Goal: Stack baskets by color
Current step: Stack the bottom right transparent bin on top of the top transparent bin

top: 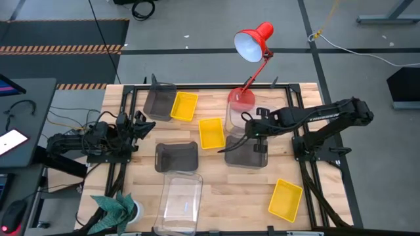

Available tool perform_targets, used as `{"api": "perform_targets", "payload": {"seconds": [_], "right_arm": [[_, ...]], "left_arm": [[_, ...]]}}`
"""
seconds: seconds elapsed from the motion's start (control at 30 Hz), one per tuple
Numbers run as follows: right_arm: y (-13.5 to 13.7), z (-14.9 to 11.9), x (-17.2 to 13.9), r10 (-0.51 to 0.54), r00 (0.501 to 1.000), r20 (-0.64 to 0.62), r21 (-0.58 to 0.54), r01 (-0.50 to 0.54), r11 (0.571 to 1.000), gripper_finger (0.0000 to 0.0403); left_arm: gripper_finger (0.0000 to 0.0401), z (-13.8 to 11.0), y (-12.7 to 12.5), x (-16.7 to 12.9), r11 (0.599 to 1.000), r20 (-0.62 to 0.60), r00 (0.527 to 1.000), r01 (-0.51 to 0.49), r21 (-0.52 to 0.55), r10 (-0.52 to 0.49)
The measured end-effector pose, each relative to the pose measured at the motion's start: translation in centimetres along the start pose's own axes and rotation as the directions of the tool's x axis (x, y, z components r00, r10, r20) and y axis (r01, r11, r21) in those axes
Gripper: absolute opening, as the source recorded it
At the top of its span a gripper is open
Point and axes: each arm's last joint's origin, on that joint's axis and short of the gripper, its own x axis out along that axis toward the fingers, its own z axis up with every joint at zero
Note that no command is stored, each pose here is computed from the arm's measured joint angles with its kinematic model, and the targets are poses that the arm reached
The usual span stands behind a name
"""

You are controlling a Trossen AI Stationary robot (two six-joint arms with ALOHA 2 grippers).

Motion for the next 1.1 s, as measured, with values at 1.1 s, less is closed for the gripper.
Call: {"api": "perform_targets", "payload": {"seconds": [1.1], "right_arm": [[-0.4, 0.1, 4.0, 0.084, 0.994, -0.065, 0.14, -0.075, 0.987, 0.0087]], "left_arm": [[0.0022, -0.2, 0.1, 0.0, 1.0, -0.023, 1.0, -0.02, 0.004, 0.02]]}}
